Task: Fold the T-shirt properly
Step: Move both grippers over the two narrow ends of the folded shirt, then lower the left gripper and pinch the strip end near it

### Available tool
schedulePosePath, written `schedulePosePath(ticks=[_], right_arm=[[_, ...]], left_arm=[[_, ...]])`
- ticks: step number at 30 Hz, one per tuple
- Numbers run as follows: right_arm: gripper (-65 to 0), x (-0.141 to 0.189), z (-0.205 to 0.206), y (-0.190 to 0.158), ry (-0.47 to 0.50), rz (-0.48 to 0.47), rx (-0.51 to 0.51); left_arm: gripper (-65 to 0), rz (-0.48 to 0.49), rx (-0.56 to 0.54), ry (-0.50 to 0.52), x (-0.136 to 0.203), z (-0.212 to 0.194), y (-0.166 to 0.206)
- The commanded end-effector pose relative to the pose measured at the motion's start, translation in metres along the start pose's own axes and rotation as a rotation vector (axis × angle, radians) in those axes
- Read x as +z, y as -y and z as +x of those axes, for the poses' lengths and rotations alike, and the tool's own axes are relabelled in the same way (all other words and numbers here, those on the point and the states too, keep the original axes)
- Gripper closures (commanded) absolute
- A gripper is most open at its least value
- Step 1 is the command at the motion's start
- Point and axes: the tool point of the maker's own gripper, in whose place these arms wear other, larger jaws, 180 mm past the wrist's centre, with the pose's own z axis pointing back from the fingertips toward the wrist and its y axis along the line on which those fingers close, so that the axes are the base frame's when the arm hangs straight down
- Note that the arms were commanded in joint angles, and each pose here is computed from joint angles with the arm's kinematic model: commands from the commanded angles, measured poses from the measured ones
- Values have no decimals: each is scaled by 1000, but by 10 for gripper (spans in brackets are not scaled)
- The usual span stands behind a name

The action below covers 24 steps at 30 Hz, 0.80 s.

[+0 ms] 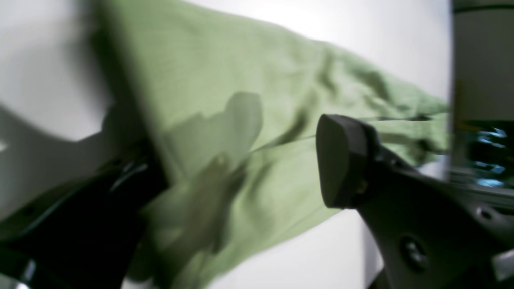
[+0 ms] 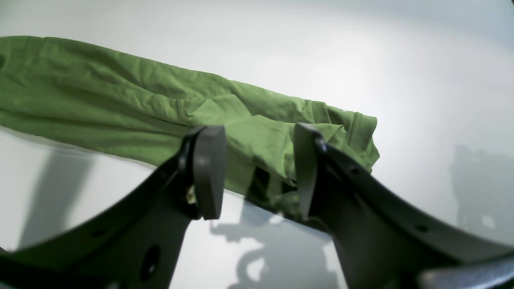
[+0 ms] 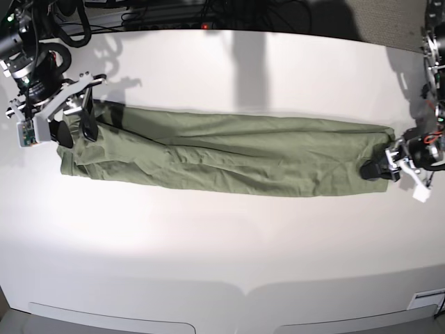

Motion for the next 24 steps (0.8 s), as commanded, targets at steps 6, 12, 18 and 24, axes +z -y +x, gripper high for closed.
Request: schedulePosePath(ticks=[6,12,18,24], right_arm=[[-276,3,12,-1,46,3,18],[-276,3,13,-2,47,8,14],[-276,3,11,-2,41,13,11],[-276,3,11,-2,41,13,11]], left_arm=[[-455,63,61,-60,14,-24,-23],[-455,87,45,-130,-17,-67,-22],[-455,62,49,-220,-26,-88,-12],[-447,101,35,-247,-7,-85,-26]])
